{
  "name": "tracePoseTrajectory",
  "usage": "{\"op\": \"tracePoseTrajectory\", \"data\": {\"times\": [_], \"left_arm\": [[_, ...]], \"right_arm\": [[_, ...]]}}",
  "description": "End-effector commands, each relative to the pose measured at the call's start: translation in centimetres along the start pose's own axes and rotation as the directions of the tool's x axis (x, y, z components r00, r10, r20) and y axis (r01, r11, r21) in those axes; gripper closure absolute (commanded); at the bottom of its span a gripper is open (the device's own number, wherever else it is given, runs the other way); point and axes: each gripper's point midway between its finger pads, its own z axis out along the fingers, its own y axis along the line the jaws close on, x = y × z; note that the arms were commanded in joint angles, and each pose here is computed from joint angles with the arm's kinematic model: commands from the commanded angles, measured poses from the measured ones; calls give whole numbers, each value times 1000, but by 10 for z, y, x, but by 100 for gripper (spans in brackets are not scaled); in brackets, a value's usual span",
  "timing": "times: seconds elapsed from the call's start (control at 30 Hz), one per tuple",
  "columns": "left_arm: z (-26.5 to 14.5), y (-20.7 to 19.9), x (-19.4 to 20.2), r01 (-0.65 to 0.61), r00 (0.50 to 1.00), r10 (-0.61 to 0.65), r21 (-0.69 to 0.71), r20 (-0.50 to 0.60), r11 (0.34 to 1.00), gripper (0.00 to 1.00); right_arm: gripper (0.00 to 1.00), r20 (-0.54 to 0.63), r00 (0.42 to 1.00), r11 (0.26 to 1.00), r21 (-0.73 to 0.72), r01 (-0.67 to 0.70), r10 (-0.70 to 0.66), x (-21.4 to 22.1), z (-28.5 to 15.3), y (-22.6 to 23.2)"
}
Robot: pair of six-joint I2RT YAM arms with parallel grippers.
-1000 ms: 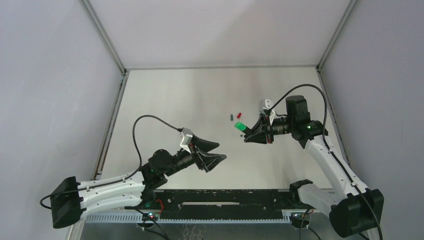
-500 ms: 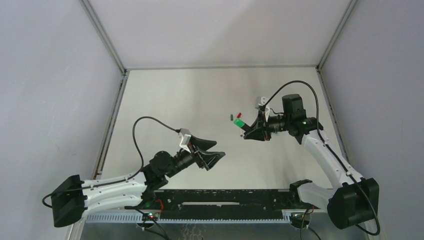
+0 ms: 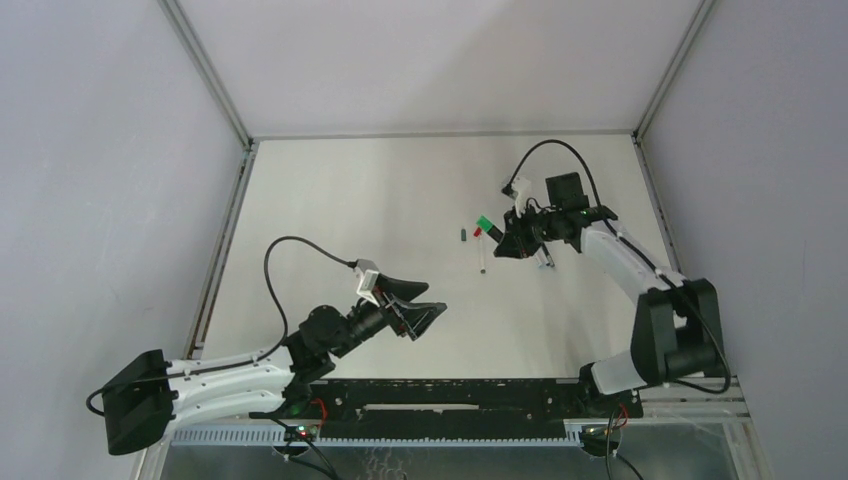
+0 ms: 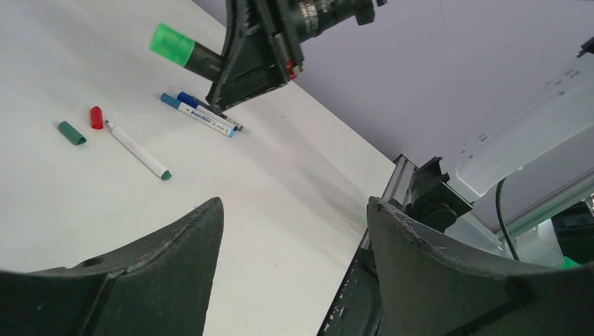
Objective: Insert the pens into the pen caps
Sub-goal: Place the pen at the center of the board.
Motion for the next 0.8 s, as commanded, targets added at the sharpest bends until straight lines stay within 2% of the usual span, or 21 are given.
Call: {"op": "tracePoseTrajectory", "data": {"times": [0.0,0.13,0.3,0.47,0.77], "left_arm": [[-3,6,-3,16,999,-16,-16,36,1000,21],[-3,7,-3,18,999,-17,-18,40,1000,21],[-5,8,-3,25,999,-24,-17,46,1000,21],[-7,9,-2,31,998,-30,-17,52,999,21],[-9,9,-5,33,997,-31,-15,64,999,21]], "right_arm": [[93,-64,989,971,209,-120,136,10,3,-50],[94,-107,957,919,325,-222,269,28,9,-79],[94,-168,911,878,378,-293,376,49,16,-95],[92,-209,887,853,430,-294,411,63,16,-108],[83,-255,858,831,475,-291,446,79,16,-121]]}}
